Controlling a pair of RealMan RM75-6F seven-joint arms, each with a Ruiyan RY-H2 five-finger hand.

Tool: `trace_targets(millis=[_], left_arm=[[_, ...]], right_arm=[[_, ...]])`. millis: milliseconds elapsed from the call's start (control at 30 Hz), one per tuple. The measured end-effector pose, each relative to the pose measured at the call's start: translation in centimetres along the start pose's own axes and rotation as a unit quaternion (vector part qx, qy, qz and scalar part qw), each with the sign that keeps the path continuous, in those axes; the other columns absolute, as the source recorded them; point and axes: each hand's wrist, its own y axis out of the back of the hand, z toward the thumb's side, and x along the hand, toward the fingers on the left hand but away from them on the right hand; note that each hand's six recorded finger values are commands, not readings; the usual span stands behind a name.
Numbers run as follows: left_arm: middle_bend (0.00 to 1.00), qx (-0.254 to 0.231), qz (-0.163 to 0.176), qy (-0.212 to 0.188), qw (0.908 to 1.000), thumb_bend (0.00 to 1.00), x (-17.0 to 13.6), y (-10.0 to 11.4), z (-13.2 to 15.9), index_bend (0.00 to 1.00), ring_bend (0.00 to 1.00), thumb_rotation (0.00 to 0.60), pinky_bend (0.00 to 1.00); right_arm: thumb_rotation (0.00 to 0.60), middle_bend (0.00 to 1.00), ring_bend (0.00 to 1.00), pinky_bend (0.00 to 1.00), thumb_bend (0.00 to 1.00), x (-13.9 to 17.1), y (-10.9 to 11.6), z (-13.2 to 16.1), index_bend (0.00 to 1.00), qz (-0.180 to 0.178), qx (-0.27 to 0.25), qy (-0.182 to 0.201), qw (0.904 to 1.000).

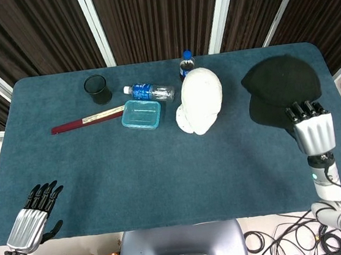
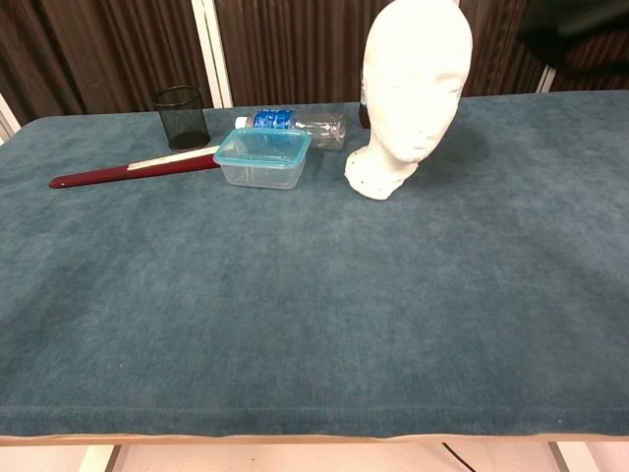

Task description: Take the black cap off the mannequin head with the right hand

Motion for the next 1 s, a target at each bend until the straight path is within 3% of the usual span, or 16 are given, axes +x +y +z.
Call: trace_targets(millis=[300,400,433,533,767,833,1000], left_arm=[[0.00,0.002,0.000,0.006,1.0000,0.33,-0.2,0.0,-0.2,0.00,0.00,0.600,0.00],[0.00,0.001,0.000,0.007,1.0000,0.33,-0.3,0.0,-0.3,0.00,0.00,0.600,0.00],[0.00,0.001,0.000,0.007,1.0000,0.33,-0.3,0.0,-0.4,0.00,0.00,0.600,0.00],[0.00,0.001,-0.002,0.007,1.0000,0.33,-0.3,0.0,-0.4,0.00,0.00,0.600,0.00],[0.00,0.002,-0.005,0.005,1.0000,0.33,-0.2,-0.2,-0.3,0.00,0.00,0.600,0.00],[0.00,0.003,-0.007,0.006,0.9999,0.33,-0.1,-0.4,-0.3,0.00,0.00,0.600,0.00],[0.00,0.005,-0.017,0.005,0.9998,0.33,0.1,-0.9,-0.1,0.00,0.00,0.600,0.00]], right_arm=[[0.600,0.70,0.63,0.85,0.39,5.4,-5.0,3.9,1.00,0.099,-0.045,0.001,0.9940],[0.600,0.70,0.62,0.85,0.39,6.3,-6.0,5.2,0.94,0.125,-0.054,0.010,0.9906],[0.600,0.69,0.61,0.84,0.39,6.5,-6.2,5.4,0.91,0.131,-0.056,0.015,0.9897],[0.600,0.58,0.52,0.79,0.38,7.3,-6.8,5.9,0.65,0.152,-0.058,0.027,0.9863],[0.600,0.29,0.27,0.61,0.21,10.5,-7.2,6.7,0.07,0.198,-0.074,0.043,0.9764],[0.600,0.23,0.22,0.57,0.18,11.7,-7.0,6.8,0.01,0.213,-0.084,0.046,0.9723],[0.600,0.13,0.12,0.46,0.12,14.4,-6.4,6.9,0.00,0.246,-0.113,0.054,0.9610]])
